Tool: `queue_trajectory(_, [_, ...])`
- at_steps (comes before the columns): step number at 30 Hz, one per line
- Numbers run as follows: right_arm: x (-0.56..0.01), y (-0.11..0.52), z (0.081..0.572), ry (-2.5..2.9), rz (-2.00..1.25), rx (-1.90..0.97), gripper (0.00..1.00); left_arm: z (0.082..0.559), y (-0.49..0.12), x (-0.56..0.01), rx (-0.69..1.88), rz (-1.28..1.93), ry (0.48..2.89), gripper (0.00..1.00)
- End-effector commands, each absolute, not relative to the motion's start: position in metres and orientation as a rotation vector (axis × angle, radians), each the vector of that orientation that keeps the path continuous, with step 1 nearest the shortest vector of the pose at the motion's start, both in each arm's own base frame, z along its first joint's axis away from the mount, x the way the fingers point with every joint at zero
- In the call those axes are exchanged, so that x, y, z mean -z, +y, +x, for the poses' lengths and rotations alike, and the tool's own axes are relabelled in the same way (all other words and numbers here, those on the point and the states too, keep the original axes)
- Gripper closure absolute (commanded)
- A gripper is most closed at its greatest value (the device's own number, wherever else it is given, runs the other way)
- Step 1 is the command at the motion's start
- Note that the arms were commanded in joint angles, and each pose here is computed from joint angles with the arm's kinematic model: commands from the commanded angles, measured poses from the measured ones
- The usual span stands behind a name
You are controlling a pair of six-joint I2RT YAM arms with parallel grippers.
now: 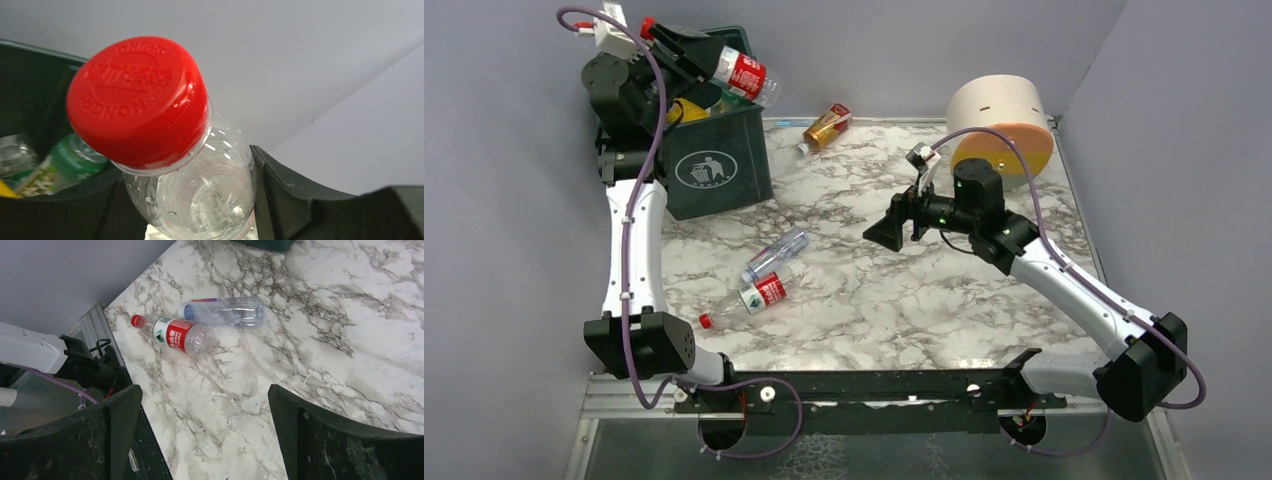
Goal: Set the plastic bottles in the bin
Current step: Place the plastic bottle in the trash bin.
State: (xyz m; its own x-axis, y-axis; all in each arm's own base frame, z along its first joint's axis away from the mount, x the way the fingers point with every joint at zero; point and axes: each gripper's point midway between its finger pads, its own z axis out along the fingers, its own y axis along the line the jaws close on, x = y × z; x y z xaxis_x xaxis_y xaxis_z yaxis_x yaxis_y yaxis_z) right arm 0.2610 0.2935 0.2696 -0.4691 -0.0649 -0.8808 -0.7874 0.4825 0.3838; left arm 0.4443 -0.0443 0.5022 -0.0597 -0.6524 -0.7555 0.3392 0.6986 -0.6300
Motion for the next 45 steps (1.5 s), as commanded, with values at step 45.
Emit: queue_trajectory(45, [-0.160, 0.380, 0.317, 1.945, -0.928, -1.146, 0.00, 0.377, 0.013, -0.483, 0.822, -0.351, 1.450, 0.01])
